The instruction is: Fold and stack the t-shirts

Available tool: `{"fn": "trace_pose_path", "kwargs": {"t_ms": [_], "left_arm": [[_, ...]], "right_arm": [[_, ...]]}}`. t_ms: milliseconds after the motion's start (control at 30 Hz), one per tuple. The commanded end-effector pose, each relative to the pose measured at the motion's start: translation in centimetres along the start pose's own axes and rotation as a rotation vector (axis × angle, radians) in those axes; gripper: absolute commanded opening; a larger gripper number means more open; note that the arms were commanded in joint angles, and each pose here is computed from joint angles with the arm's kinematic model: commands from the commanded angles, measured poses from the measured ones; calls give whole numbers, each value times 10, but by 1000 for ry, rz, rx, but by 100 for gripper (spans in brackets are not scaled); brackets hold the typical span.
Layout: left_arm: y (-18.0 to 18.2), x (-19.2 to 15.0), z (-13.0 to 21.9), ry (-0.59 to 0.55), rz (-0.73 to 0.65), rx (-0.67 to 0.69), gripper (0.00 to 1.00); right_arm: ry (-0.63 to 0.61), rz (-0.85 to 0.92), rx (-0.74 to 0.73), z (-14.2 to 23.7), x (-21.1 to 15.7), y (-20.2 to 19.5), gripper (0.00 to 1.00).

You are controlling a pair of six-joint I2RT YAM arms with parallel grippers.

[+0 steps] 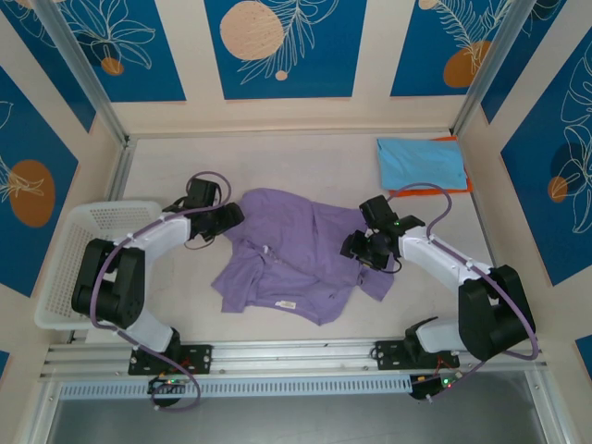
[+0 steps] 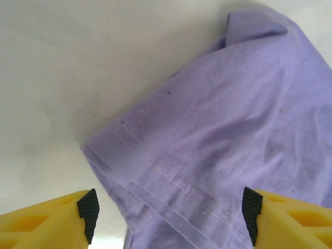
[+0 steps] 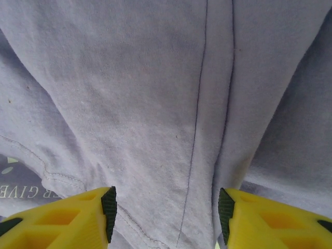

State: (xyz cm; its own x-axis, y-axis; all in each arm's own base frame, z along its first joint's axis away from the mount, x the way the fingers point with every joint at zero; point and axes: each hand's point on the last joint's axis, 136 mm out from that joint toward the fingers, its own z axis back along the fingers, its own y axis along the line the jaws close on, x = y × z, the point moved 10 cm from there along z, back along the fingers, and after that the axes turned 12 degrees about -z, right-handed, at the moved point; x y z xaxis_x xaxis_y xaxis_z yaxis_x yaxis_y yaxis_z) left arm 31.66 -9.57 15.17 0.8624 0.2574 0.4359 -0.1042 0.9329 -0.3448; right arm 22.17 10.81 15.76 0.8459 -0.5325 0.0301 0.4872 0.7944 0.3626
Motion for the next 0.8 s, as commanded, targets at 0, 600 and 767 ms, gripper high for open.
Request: {"fn": "trace_pose_path", "kwargs": {"t_ms": [0, 600, 767], "left_arm": [[9, 4, -11, 4, -15, 24, 73], [7, 7, -37, 60, -46, -52, 42], [6, 8, -36, 57, -50, -57, 26]], "right_arm": [[31, -14, -10, -5, -6, -2, 52], [39, 36, -33, 14, -48, -14, 51], [46, 36, -64, 8, -52, -14, 47]]}}
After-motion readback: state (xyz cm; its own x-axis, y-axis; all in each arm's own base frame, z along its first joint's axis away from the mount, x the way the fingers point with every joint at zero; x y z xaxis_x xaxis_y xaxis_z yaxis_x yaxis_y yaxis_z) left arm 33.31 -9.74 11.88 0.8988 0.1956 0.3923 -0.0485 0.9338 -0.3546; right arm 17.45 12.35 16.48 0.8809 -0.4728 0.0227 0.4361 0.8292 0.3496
